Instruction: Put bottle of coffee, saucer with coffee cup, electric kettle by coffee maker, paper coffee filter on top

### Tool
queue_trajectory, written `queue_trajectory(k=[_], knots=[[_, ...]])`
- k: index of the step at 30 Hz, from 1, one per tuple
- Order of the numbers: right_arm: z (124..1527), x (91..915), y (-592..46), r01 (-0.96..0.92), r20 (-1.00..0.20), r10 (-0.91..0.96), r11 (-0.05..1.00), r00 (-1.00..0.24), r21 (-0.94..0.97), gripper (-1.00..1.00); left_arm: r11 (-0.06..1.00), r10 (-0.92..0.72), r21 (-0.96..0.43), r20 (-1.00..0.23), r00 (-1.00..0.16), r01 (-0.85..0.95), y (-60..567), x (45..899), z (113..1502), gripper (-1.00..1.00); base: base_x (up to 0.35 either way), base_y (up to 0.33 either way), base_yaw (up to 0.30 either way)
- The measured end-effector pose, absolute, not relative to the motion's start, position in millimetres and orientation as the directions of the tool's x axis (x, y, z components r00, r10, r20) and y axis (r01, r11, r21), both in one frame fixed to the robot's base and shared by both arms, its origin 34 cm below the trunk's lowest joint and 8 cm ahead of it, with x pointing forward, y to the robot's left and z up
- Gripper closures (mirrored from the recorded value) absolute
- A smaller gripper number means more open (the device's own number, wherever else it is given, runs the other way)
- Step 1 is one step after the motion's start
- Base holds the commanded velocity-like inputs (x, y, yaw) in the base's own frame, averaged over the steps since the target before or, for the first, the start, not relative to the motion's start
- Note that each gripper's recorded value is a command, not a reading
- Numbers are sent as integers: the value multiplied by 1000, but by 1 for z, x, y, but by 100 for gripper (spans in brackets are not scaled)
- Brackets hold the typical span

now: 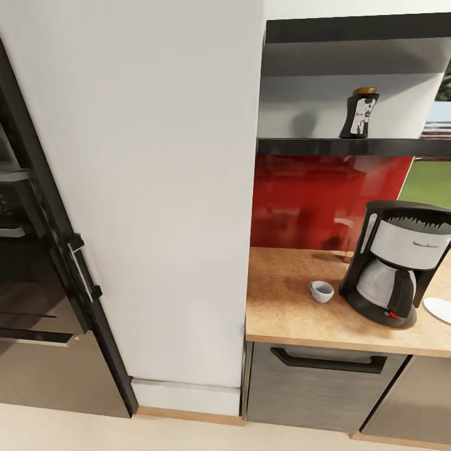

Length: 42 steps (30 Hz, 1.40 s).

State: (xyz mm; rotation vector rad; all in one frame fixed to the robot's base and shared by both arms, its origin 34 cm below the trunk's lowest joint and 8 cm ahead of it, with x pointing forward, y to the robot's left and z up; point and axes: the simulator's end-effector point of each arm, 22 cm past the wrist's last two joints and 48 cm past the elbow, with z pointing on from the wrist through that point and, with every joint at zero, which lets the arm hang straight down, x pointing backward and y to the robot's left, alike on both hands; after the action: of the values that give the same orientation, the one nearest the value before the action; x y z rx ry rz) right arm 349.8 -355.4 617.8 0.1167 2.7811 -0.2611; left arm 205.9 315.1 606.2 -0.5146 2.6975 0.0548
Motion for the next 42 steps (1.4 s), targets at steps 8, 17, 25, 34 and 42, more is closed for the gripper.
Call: queue_trajectory(k=[8, 17, 25, 34, 42], knots=[[630, 384, -368, 183, -379, 100, 965, -920, -189, -100, 932, -338, -13, -393, -855, -363, 333, 206, 608, -100, 0, 0, 0], [704, 507, -376, 237, -486, 125, 955, -865, -177, -100, 935, -329, -10, -394, -858, -355, 335, 206, 608, -100, 0, 0, 0], [817, 593, -368, 293, -618, 127, 940, -776, -175, -100, 933, -308, 50, -409, -859, -358, 377, 206, 613, -100, 0, 0, 0], [916, 621, -334, 306, -673, 150, 945, -725, -119, -100, 930, -296, 80, -412, -862, -358, 393, 205, 616, -100, 0, 0, 0], [1001, 672, -327, 315, -705, 159, 944, -691, -95, -100, 939, -274, 81, -406, -872, -333, 390, 204, 615, -100, 0, 0, 0]])
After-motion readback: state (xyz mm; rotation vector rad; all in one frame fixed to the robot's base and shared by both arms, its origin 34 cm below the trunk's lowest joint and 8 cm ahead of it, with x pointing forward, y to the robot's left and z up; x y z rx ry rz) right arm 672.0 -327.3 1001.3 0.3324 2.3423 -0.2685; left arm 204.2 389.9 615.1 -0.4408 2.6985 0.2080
